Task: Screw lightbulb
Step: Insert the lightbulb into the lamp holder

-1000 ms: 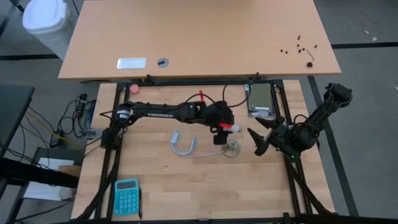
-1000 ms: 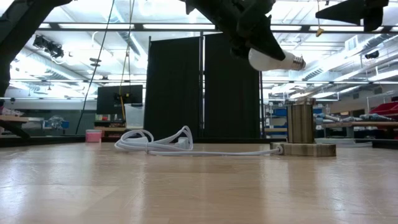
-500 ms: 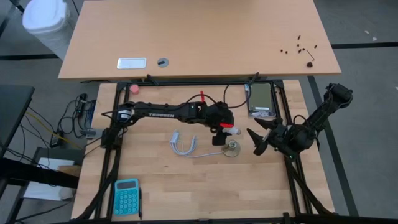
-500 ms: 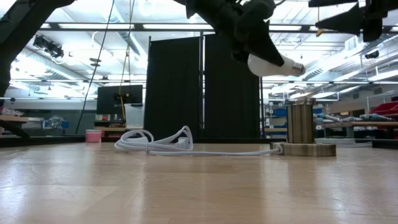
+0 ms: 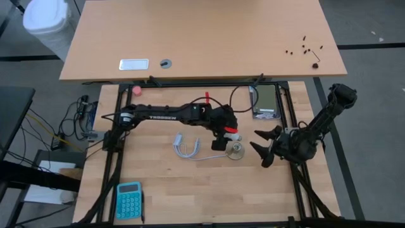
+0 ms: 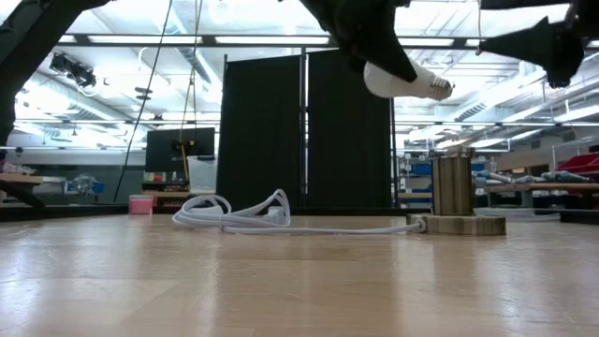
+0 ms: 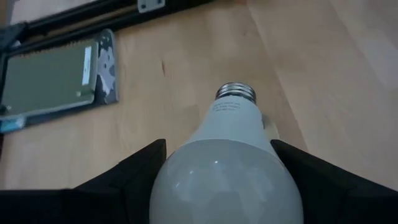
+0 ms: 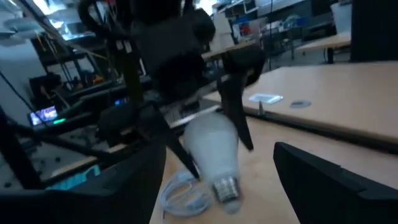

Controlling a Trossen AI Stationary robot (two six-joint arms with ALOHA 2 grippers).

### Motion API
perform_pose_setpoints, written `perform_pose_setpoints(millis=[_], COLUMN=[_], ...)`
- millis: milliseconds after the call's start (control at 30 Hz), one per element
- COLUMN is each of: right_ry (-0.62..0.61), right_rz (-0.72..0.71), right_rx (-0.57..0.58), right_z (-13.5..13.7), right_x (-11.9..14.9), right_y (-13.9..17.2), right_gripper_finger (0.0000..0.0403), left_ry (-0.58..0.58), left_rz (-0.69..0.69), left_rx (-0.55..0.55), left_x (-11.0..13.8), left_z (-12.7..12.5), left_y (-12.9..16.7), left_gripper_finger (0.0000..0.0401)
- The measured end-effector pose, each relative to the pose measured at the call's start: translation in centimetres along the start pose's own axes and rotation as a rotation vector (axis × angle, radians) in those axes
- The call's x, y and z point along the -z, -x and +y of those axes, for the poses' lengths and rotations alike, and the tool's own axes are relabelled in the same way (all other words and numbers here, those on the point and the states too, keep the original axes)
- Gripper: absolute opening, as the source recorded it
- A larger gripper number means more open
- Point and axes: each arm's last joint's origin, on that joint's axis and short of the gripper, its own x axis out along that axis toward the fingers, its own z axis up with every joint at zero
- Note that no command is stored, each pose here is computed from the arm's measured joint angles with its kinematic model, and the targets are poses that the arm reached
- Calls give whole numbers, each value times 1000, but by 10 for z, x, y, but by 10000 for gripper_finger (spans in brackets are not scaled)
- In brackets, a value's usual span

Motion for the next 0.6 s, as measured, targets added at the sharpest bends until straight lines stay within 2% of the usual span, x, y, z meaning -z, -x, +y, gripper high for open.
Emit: perform_pose_setpoints(millis=[100, 300, 467, 600], right_ry=[-48, -124, -141, -110], right_rz=[53, 280, 495, 573], right_rx=[-39, -119, -88, -45], right_z=[0, -11, -23, -28], right_x=[12, 42, 61, 73], right_y=[2, 4, -6, -16], right_gripper_finger=[309, 309, 309, 309], left_ry=[-13, -39, -48, -57], left_rz=[19, 68, 68, 118], left_rx=[9, 19, 22, 30], left_x=[1, 5, 5, 12], left_z=[-3, -7, -11, -19], left_y=[0, 0, -7, -24], left_gripper_finger=[283, 283, 283, 283])
